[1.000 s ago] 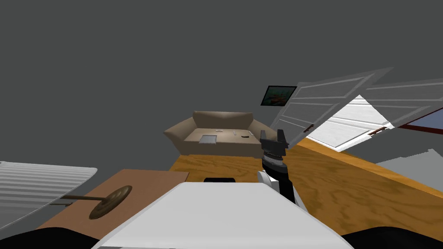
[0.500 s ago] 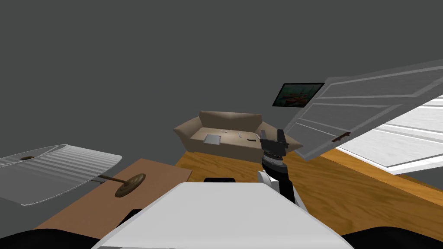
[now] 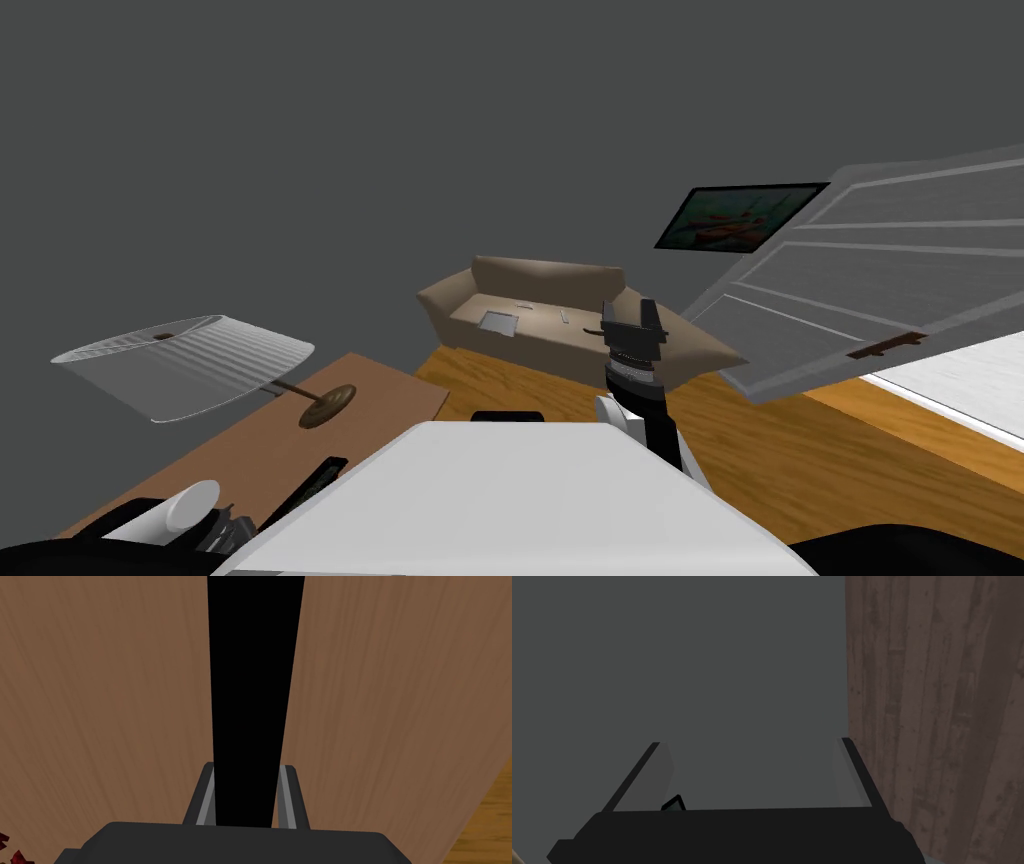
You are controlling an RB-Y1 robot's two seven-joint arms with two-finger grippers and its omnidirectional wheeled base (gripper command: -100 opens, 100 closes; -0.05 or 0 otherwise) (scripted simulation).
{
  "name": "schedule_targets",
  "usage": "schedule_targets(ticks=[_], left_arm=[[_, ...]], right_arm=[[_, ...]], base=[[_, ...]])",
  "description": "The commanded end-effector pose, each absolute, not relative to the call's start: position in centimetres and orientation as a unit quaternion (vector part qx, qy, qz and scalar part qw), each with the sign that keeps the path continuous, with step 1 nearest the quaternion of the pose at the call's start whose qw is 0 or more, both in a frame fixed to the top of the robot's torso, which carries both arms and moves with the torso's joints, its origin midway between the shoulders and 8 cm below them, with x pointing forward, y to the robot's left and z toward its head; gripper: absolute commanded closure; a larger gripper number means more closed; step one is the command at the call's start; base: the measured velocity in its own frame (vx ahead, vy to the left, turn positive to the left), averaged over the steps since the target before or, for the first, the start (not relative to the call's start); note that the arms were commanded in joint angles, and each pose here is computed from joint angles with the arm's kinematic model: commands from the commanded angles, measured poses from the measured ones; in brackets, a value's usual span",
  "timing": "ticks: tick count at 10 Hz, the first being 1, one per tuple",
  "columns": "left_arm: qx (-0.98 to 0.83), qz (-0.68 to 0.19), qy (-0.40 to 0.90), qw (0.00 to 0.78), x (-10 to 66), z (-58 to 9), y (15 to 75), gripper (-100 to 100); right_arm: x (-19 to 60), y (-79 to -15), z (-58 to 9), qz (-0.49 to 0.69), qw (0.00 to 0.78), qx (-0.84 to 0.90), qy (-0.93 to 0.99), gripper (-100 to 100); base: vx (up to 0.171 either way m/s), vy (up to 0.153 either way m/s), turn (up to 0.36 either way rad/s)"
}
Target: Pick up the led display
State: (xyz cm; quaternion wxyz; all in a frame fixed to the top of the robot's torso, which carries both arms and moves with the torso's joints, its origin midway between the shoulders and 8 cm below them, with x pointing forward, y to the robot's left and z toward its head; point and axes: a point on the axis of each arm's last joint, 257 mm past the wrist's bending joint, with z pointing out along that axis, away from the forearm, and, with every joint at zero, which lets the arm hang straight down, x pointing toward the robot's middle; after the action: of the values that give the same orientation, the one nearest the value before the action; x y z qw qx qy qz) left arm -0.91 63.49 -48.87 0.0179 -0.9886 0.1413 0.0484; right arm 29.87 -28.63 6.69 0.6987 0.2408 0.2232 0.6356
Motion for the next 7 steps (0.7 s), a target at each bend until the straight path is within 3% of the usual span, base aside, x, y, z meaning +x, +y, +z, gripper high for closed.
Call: schedule_targets(ticks=[1, 7], left_arm=[[-0.985, 0.055, 0.160, 0.021, -0.3, -48.6, 64.0, 100], [-0.975, 0.057, 0.213, 0.024, 5.2, -47.2, 65.2, 100]], right_arm=[[29.9, -28.6, 6.7, 0.636, 0.699, 0.241, 0.223, 0], [29.9, -28.6, 6.7, 0.636, 0.699, 0.241, 0.223, 0]], base=[[0.059, -0.024, 0.165], [0.050, -0.028, 0.248]])
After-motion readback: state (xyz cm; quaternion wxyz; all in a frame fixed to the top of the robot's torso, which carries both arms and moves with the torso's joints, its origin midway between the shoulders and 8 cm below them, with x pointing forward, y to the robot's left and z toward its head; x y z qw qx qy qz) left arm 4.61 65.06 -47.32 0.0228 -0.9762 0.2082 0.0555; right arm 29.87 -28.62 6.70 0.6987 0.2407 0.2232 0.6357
